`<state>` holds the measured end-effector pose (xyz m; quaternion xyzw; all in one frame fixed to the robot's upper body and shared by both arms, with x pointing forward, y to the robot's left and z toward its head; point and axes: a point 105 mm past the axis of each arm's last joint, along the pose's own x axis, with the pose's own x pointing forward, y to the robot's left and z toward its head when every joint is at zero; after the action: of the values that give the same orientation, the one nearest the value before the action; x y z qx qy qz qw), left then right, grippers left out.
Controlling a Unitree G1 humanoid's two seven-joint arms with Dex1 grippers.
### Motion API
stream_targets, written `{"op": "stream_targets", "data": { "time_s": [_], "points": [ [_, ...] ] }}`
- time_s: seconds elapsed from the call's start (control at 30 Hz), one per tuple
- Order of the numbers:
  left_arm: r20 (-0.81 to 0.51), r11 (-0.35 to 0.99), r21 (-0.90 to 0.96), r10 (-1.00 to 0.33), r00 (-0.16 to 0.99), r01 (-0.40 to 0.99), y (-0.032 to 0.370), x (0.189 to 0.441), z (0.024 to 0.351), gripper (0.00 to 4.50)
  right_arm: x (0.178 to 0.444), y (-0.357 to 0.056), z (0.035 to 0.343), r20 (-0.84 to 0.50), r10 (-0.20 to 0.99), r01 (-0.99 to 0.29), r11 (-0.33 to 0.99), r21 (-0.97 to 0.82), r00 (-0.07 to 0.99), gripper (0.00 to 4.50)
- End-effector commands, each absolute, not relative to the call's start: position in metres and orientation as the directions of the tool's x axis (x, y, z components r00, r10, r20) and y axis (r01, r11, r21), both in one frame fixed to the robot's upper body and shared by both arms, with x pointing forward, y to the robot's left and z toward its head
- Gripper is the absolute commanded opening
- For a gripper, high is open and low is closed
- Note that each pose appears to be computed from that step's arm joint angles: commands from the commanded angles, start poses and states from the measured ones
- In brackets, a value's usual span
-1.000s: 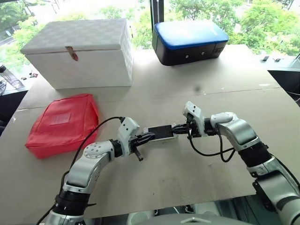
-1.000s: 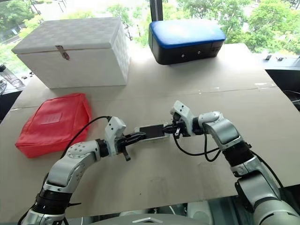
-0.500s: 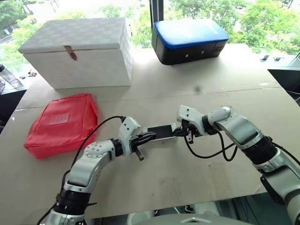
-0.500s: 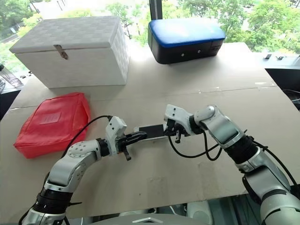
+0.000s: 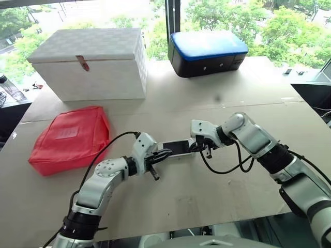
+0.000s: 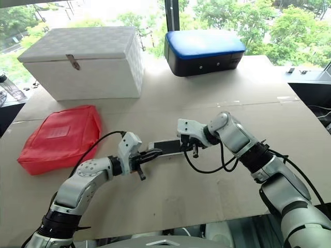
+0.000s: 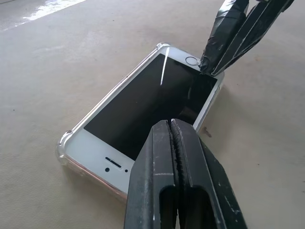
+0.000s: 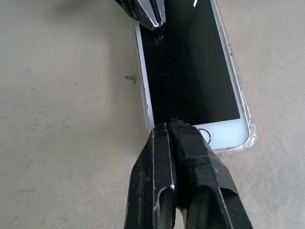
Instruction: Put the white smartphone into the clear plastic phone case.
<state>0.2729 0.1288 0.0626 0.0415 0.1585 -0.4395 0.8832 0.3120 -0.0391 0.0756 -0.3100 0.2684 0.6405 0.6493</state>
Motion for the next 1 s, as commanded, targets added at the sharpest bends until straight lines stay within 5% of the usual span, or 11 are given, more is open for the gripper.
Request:
{"op": "stream_targets", "data": {
  "time_s": [0.03, 0.3, 0.37, 0.53, 0.67, 0.77, 1.0],
  "points": [
    [-0.287, 0.602, -0.041, -0.772, 0.567, 0.798, 0.125, 0.272, 0.071, 0.04, 0.271, -0.095, -0.028, -0.920, 0.363, -0.978, 0.088, 0.190, -0.146, 0.00],
    [-0.283, 0.595, -0.038, -0.777, 0.563, 0.802, 0.122, 0.275, 0.070, 0.04, 0.268, -0.098, -0.031, -0.923, 0.361, -0.978, 0.102, 0.182, -0.134, 0.00],
    [-0.275, 0.600, -0.031, -0.774, 0.570, 0.799, 0.123, 0.277, 0.072, 0.04, 0.275, -0.082, -0.021, -0.876, 0.476, -0.979, 0.131, 0.154, -0.074, 0.00],
    [-0.093, 0.659, -0.008, -0.750, 0.655, 0.752, 0.127, 0.289, 0.103, 0.04, 0.302, -0.049, 0.046, -0.548, 0.814, -0.966, 0.257, 0.040, 0.194, 0.00],
    [0.067, 0.735, -0.059, -0.672, 0.738, 0.675, 0.135, 0.298, 0.131, 0.04, 0.319, -0.050, 0.105, -0.154, 0.881, -0.892, 0.453, 0.001, 0.447, 0.00],
    [0.162, 0.811, -0.101, -0.559, 0.813, 0.577, 0.150, 0.309, 0.147, 0.80, 0.326, -0.071, 0.131, -0.004, 0.836, -0.836, 0.549, 0.012, 0.549, 0.00],
    [0.207, 0.928, -0.175, -0.291, 0.934, 0.328, 0.186, 0.324, 0.155, 3.68, 0.327, -0.111, 0.154, 0.094, 0.675, -0.669, 0.738, -0.089, 0.732, 2.86]
  ]
}}
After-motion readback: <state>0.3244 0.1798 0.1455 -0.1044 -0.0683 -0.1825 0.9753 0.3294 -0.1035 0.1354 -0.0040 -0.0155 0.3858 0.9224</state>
